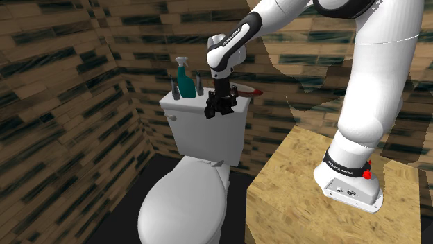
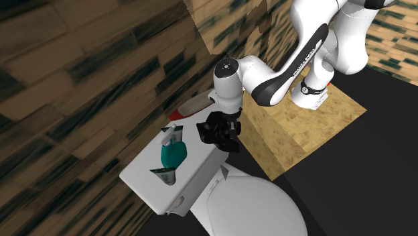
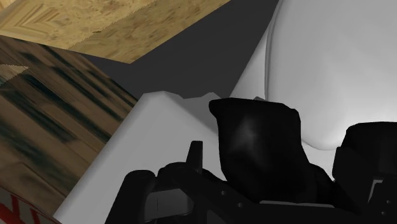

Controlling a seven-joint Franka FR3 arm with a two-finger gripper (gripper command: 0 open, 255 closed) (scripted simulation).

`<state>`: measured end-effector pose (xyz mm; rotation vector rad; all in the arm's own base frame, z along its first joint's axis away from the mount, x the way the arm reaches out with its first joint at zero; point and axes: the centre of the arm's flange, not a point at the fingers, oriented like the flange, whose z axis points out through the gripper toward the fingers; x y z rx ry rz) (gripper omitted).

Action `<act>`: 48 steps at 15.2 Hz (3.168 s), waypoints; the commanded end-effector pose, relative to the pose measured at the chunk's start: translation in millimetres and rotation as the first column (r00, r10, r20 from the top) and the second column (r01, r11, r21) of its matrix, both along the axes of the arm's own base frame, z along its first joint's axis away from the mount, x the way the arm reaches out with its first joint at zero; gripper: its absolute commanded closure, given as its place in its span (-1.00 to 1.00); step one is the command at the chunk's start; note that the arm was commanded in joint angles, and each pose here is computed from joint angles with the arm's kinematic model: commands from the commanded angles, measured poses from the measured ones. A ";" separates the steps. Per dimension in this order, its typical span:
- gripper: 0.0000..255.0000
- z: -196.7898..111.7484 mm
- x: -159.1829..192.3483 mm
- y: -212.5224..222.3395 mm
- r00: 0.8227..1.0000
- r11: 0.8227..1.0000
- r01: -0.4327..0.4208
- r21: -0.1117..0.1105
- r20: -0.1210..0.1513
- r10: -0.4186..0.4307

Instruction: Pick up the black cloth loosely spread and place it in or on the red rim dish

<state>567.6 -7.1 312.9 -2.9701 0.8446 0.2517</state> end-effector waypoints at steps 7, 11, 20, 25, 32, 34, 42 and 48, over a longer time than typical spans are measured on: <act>1.00 -0.1 0.0 -0.1 1.000 1.000 0.000 0.000 0.000 0.000; 1.00 -0.1 0.0 -0.1 1.000 1.000 0.000 0.000 0.000 0.000; 1.00 36.8 0.0 -0.1 1.000 1.000 0.000 0.000 0.000 0.000; 1.00 63.2 0.0 -0.1 1.000 1.000 0.000 0.000 0.000 0.000; 1.00 100.2 0.0 -0.1 1.000 1.000 0.000 0.000 0.000 0.000; 1.00 110.8 0.0 -0.1 1.000 1.000 0.000 0.000 0.000 0.000; 1.00 115.6 2.1 -79.1 1.000 1.000 0.000 0.000 0.000 0.000; 1.00 110.9 4.3 -158.1 1.000 1.000 0.000 0.000 0.000 0.000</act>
